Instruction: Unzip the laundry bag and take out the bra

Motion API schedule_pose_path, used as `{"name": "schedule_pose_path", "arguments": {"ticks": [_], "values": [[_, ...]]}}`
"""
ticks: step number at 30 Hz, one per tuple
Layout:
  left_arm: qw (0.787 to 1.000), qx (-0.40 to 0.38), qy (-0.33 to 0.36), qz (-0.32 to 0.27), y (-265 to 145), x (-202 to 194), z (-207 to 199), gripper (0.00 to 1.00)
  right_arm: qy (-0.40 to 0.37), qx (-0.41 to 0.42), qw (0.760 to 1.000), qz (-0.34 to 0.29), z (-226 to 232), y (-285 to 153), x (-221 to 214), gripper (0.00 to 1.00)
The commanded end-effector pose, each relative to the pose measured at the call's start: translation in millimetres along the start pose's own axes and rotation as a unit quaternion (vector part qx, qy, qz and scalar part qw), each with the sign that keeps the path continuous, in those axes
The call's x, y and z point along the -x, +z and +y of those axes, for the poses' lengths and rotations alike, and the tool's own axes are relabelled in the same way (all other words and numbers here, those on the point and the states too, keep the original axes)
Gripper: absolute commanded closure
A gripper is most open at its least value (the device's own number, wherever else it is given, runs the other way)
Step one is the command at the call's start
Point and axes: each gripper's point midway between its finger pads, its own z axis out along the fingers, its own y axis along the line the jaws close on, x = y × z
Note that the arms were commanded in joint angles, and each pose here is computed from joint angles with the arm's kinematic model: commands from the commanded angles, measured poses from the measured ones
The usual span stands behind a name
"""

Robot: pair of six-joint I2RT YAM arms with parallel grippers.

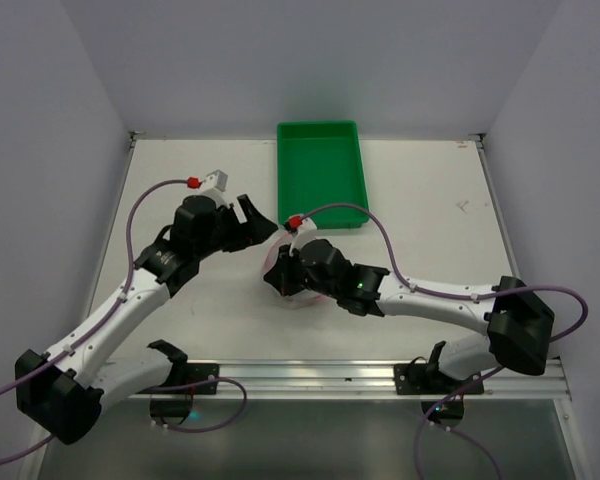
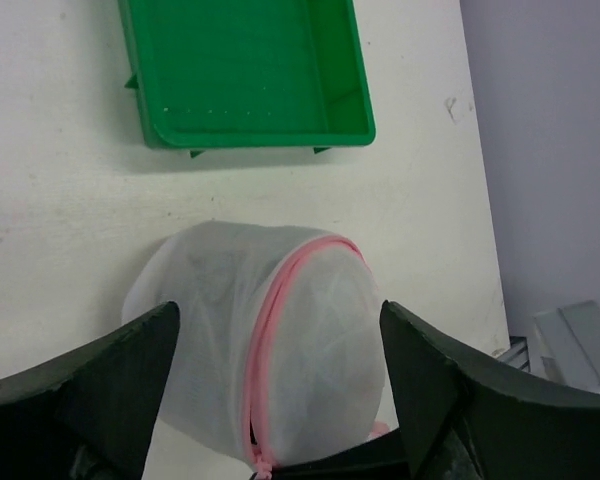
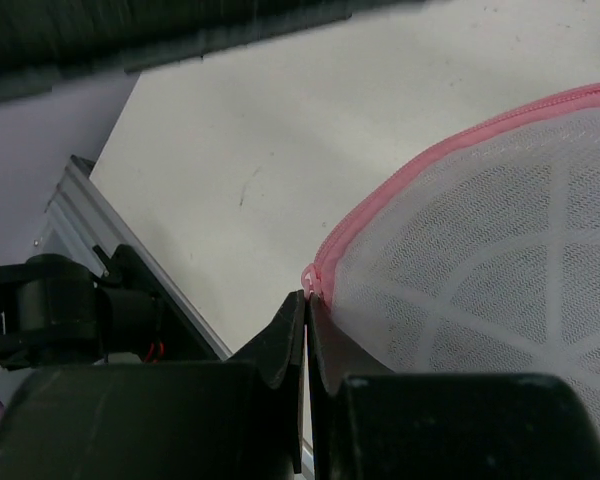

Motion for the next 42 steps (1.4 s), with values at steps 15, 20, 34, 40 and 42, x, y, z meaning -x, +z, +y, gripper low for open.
{"name": "schedule_pose_path", "arguments": {"ticks": [15, 20, 34, 40, 42], "values": [[0.997, 0.015, -0.041, 0.065, 5.0, -66.4, 27.7, 1.00, -0.033, -0.005, 0.999, -0.030, -2.9, -28.6, 18.9, 1.00], [0.997, 0.006, -0.046, 0.065, 5.1, -67.0, 31.1, 1.00, -0.059, -0.047, 0.997, 0.035, -50.2, -63.6, -19.7, 1.00], [0.989, -0.080, -0.098, 0.076, -5.8, -113.4, 33.6, 1.00, -0.060, -0.139, 0.984, 0.091, -127.2, -85.9, -43.5, 1.00], [0.992, -0.085, -0.092, 0.028, -18.6, -99.1, 31.5, 0.46, -0.037, -0.116, 0.992, 0.038, -101.6, -86.4, -5.1, 0.79], [0.995, -0.069, -0.075, 0.021, -23.8, -94.0, 35.1, 0.24, -0.010, -0.107, 0.994, 0.010, -92.8, -91.9, 7.6, 0.58]]}}
